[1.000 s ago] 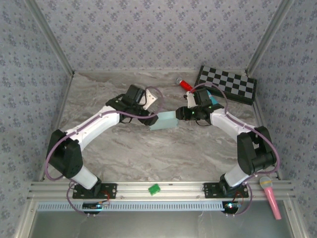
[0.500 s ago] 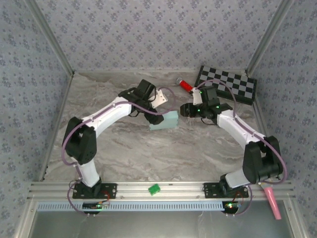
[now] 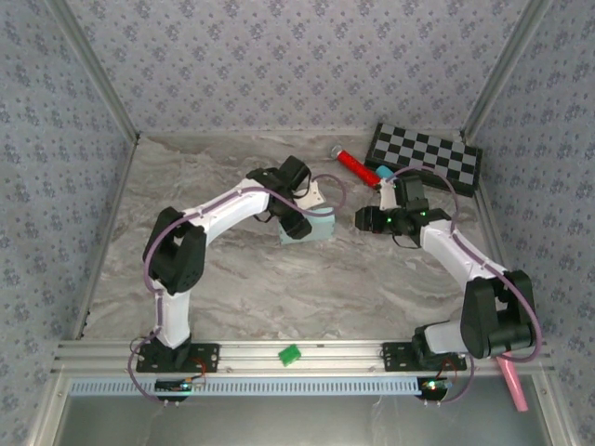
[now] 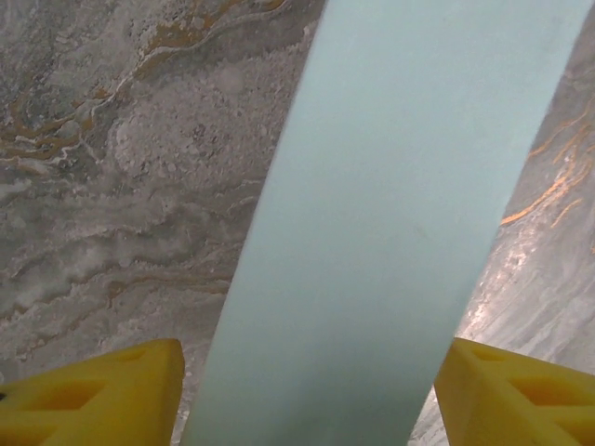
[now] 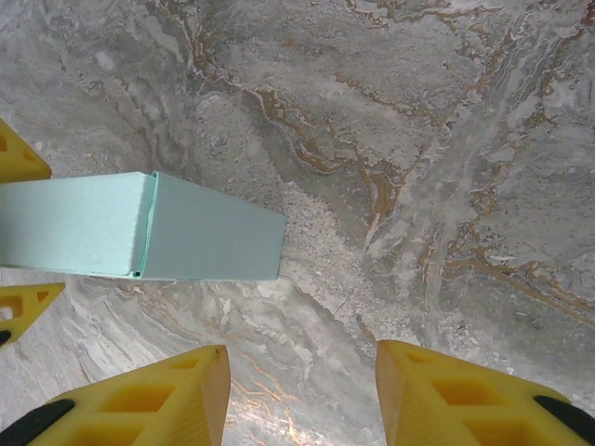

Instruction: Fold the paper box

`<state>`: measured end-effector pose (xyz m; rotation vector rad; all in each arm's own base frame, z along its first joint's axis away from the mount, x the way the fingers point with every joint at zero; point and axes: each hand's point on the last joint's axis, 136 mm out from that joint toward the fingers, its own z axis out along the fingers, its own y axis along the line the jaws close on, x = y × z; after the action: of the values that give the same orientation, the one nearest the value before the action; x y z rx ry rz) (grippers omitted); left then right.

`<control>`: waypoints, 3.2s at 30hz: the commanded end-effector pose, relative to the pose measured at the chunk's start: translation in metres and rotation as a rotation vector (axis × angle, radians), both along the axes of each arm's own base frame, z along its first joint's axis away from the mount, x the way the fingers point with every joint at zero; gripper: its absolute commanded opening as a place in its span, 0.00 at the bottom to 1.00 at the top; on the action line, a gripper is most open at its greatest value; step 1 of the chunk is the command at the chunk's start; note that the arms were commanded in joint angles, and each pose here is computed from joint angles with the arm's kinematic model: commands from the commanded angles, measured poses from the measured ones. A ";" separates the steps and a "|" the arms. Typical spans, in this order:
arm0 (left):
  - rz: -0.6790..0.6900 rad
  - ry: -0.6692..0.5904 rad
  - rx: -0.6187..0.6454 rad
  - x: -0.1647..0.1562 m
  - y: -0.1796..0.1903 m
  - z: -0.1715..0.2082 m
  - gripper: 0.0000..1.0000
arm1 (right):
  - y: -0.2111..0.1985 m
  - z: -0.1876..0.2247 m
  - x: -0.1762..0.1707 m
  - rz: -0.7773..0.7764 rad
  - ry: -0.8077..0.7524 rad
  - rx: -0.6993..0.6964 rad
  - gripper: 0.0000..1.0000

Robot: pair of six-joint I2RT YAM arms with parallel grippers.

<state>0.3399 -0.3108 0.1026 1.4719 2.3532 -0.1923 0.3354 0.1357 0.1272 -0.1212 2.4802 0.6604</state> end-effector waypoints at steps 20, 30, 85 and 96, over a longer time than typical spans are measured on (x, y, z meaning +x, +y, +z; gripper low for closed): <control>0.256 -0.551 0.273 0.052 0.080 0.050 0.45 | -0.003 -0.007 -0.003 -0.007 0.019 0.017 0.47; 0.304 -0.640 0.451 0.054 0.111 0.033 0.46 | -0.001 -0.013 -0.002 -0.006 0.035 0.024 0.47; 0.254 -0.599 0.256 0.005 0.060 -0.003 0.99 | -0.009 -0.026 -0.001 -0.041 0.064 -0.001 0.48; 0.588 -0.489 -0.212 0.015 0.114 0.049 0.99 | -0.021 -0.029 0.000 -0.091 0.060 -0.028 0.48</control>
<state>0.3541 -0.2023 0.1349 0.7776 2.1522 0.2855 0.3357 0.1235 0.1025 -0.0501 2.5272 0.6324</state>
